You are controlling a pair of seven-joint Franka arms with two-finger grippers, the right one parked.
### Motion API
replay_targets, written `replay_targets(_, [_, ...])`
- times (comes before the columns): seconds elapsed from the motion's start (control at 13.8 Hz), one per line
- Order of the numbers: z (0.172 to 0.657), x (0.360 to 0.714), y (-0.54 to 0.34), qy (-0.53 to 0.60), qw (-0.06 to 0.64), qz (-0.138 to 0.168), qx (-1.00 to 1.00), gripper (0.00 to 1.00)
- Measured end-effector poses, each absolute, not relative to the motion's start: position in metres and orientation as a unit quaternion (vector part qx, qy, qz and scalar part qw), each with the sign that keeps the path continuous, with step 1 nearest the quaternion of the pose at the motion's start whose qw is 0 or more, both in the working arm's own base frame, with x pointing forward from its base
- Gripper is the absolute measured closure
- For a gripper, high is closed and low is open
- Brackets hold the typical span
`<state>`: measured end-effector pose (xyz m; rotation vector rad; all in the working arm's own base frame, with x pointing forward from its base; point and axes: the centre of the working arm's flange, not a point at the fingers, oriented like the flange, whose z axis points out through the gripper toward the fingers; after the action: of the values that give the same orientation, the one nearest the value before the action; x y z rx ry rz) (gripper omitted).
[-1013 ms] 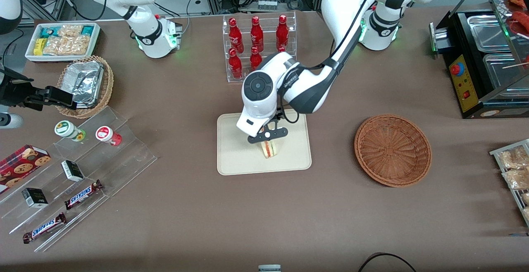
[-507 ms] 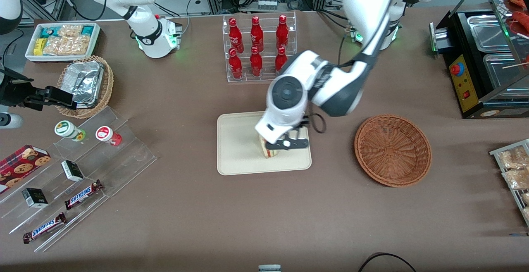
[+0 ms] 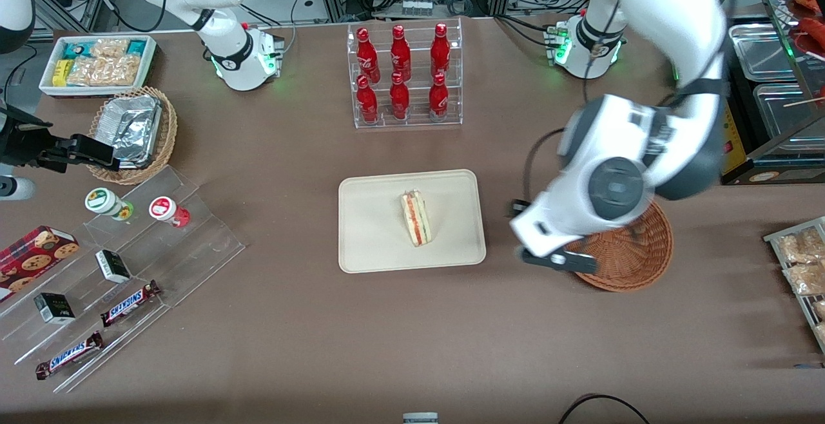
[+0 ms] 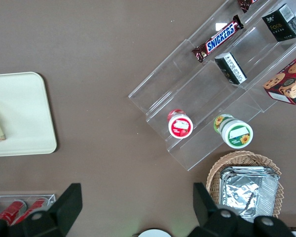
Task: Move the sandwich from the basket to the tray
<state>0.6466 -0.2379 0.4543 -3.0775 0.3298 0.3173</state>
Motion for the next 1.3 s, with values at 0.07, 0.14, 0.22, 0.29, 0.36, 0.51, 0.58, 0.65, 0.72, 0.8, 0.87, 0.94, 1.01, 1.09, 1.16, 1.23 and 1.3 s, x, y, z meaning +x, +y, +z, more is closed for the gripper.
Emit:
replay_targets(0.07, [0.459, 0.648, -0.216, 0.11, 0.022, 0.103, -0.988, 0.0])
replay_targets(0.14, [0.464, 0.647, -0.198, 0.109, 0.024, 0.104, -0.988, 0.0])
replay_targets(0.22, [0.472, 0.646, -0.181, 0.102, 0.025, 0.106, -0.989, 0.0])
replay_targets(0.29, [0.48, 0.644, -0.167, 0.095, 0.025, 0.105, -0.99, 0.0])
replay_targets(0.36, [0.489, 0.642, -0.157, 0.091, 0.024, 0.102, -0.99, 0.0])
replay_targets(0.51, [0.502, 0.636, -0.144, 0.09, 0.027, 0.101, -0.991, 0.0])
replay_targets(0.58, [0.507, 0.632, -0.138, 0.088, 0.031, 0.099, -0.991, 0.0])
replay_targets(0.65, [0.511, 0.629, -0.132, 0.087, 0.033, 0.099, -0.991, 0.0])
replay_targets(0.72, [0.515, 0.624, -0.127, 0.088, 0.033, 0.1, -0.991, 0.0])
replay_targets(0.8, [0.518, 0.618, -0.12, 0.088, 0.033, 0.101, -0.99, 0.0])
replay_targets(0.87, [0.522, 0.61, -0.113, 0.089, 0.033, 0.104, -0.99, 0.0])
replay_targets(0.94, [0.525, 0.602, -0.103, 0.09, 0.033, 0.107, -0.99, 0.0])
replay_targets(1.01, [0.528, 0.592, -0.093, 0.091, 0.032, 0.11, -0.989, 0.0])
replay_targets(1.09, [0.533, 0.584, -0.085, 0.092, 0.031, 0.11, -0.989, 0.0])
replay_targets(1.16, [0.539, 0.576, -0.08, 0.092, 0.03, 0.111, -0.989, 0.0])
replay_targets(1.23, [0.546, 0.569, -0.078, 0.092, 0.029, 0.113, -0.989, 0.0])
replay_targets(1.3, [0.552, 0.563, -0.079, 0.094, 0.028, 0.115, -0.988, 0.0])
